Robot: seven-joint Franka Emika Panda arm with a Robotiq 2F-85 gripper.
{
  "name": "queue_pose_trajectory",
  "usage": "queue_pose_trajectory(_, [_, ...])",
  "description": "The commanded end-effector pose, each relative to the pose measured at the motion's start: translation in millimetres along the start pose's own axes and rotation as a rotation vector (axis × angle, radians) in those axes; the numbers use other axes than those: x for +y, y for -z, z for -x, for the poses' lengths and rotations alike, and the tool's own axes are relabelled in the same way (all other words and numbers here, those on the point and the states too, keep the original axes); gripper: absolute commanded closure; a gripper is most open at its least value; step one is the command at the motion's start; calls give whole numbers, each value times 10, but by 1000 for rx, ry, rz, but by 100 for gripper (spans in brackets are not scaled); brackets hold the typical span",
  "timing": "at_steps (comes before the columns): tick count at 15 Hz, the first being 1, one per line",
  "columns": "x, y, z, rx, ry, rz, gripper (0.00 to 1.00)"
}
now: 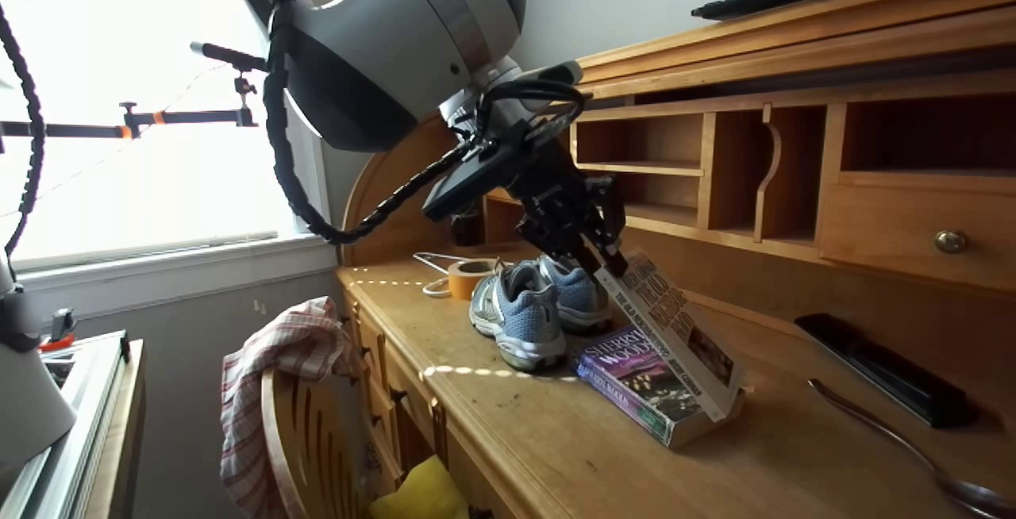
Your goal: Put the white book on the topmost middle shelf.
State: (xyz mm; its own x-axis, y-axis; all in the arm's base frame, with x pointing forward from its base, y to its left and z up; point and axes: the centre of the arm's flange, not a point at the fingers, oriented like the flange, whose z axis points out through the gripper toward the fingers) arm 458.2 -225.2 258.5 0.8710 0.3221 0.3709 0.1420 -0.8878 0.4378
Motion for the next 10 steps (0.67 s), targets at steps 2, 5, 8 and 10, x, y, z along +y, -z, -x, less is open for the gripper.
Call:
queue_pose_trajectory(2, [250, -38, -29, 1, -17, -44, 92])
queue_pose_trajectory(5, [282, -153, -11, -18, -16, -38, 72])
queue_pose_trajectory(8, [289, -284, -17, -33, -12, -44, 92])
queue_pose_trajectory(10, [270, -360, -15, -42, -9, -49, 99])
